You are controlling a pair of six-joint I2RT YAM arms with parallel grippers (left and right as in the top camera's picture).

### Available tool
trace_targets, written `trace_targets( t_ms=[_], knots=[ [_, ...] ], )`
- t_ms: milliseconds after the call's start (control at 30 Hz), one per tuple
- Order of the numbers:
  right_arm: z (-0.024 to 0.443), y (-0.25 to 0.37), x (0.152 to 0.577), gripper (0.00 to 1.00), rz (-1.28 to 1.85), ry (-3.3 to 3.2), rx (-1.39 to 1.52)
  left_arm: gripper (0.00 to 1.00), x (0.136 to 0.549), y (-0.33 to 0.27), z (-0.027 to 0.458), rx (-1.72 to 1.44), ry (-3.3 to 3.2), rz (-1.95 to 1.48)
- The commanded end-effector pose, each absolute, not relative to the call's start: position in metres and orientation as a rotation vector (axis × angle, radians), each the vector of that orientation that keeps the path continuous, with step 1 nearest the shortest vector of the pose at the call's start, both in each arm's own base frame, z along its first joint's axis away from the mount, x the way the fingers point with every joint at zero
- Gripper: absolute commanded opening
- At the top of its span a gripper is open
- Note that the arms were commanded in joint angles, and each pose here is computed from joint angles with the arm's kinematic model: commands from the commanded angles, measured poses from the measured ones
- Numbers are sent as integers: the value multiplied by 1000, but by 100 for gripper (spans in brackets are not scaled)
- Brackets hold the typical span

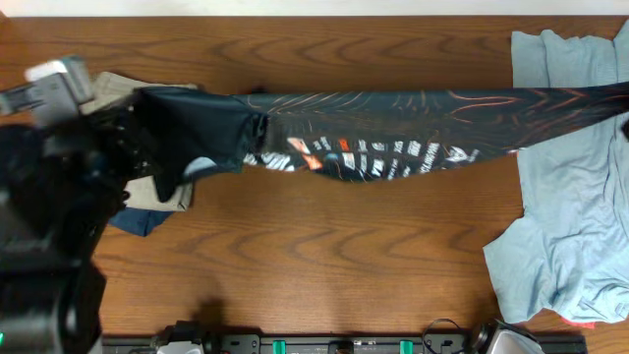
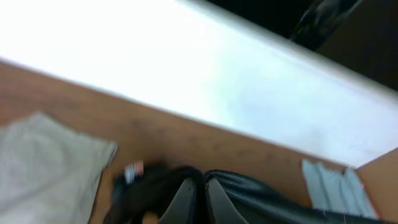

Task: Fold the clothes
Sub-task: 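Lift the jersey with both grippers and shake it out in the air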

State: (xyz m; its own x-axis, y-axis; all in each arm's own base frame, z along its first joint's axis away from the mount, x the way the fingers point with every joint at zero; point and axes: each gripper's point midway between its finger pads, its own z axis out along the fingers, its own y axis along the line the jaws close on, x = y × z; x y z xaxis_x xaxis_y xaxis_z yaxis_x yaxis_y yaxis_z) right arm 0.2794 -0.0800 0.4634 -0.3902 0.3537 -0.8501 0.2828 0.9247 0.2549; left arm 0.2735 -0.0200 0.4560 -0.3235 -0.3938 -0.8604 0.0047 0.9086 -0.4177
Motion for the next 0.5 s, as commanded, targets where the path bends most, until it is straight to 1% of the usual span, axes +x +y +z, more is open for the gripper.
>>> trace_targets(
  t_ms=[0,100,200,333,467],
  knots=[
    [483,-95,271,1,9,1922,501,6,271,-15,478,-270,1800,-377],
    [482,-97,275,1,10,1927,502,6,279,-15,476,-272,1808,-377],
    [466,-100,288,1,33,1983,511,6,297,-15,460,-286,1869,-377],
    [433,-103,316,1,71,2101,517,6,330,-16,427,-303,1984,-385],
    [390,-95,356,1,124,2254,453,6,373,-15,383,-337,2109,-380]
  ],
)
